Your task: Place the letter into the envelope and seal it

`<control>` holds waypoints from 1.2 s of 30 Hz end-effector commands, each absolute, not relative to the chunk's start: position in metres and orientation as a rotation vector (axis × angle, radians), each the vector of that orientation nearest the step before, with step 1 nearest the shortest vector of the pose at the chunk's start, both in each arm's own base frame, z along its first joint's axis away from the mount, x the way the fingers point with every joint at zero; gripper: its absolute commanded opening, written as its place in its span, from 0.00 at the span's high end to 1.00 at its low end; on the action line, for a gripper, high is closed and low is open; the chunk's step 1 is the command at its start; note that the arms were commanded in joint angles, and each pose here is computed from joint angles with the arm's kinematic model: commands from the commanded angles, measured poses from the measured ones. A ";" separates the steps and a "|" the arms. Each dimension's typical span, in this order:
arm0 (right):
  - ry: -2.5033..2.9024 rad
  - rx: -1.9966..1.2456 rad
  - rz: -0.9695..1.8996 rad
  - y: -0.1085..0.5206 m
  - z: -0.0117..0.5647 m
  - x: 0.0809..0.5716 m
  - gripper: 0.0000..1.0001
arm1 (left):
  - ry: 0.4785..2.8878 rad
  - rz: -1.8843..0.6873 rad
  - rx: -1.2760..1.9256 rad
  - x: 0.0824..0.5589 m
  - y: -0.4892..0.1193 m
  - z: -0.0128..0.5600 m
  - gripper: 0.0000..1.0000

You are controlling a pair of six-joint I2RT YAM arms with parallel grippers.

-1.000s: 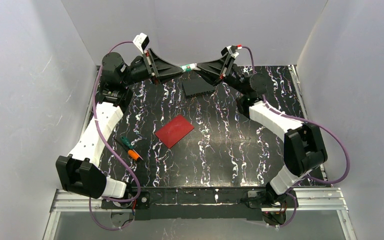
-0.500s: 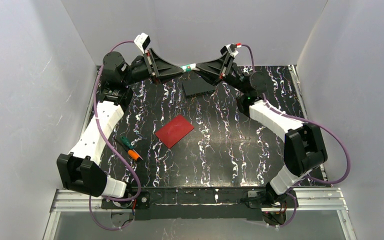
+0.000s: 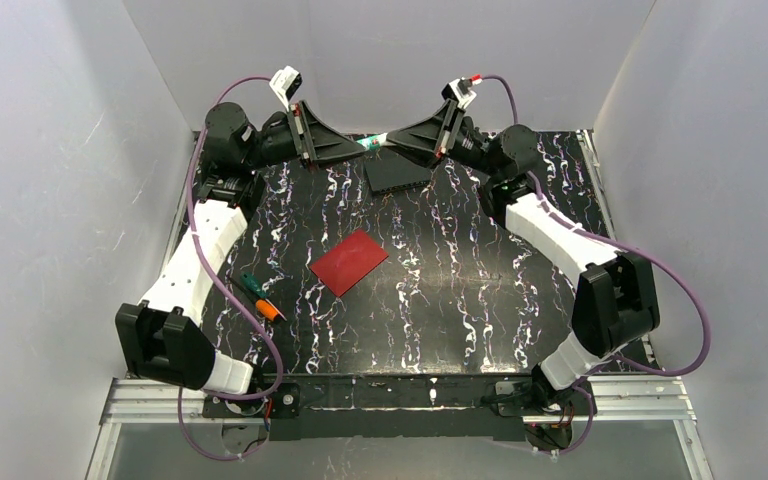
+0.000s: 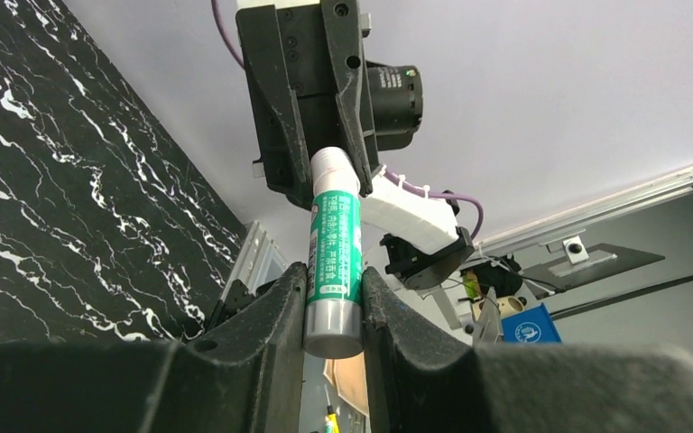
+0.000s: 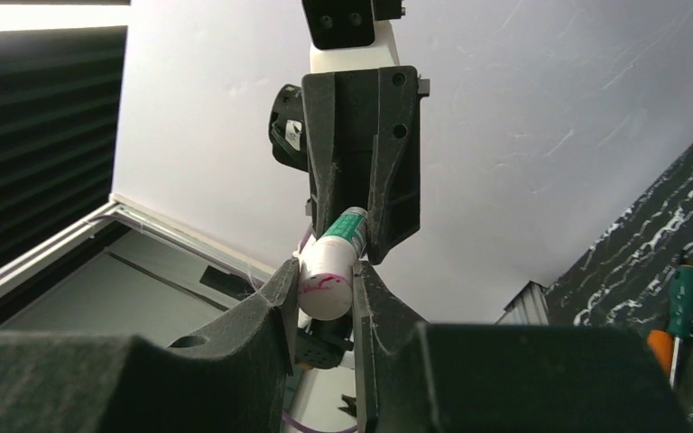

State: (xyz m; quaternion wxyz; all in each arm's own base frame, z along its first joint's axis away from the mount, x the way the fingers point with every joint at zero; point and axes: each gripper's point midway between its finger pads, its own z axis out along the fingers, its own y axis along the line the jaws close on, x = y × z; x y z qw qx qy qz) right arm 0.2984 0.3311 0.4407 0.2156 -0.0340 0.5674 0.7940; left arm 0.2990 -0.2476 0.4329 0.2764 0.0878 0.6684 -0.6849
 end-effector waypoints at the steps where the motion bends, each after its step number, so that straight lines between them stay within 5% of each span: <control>1: 1.607 -0.299 2.146 0.338 0.450 0.273 0.93 | 1.783 -1.858 0.393 0.284 -0.255 0.434 1.00; 21: 2.017 -0.456 1.947 0.373 0.370 0.251 0.99 | 1.654 -1.657 0.489 0.286 -0.272 0.448 1.00; 36: 1.475 -0.260 2.350 0.373 0.453 0.244 0.99 | 1.583 -1.763 0.609 0.246 -0.316 0.451 1.00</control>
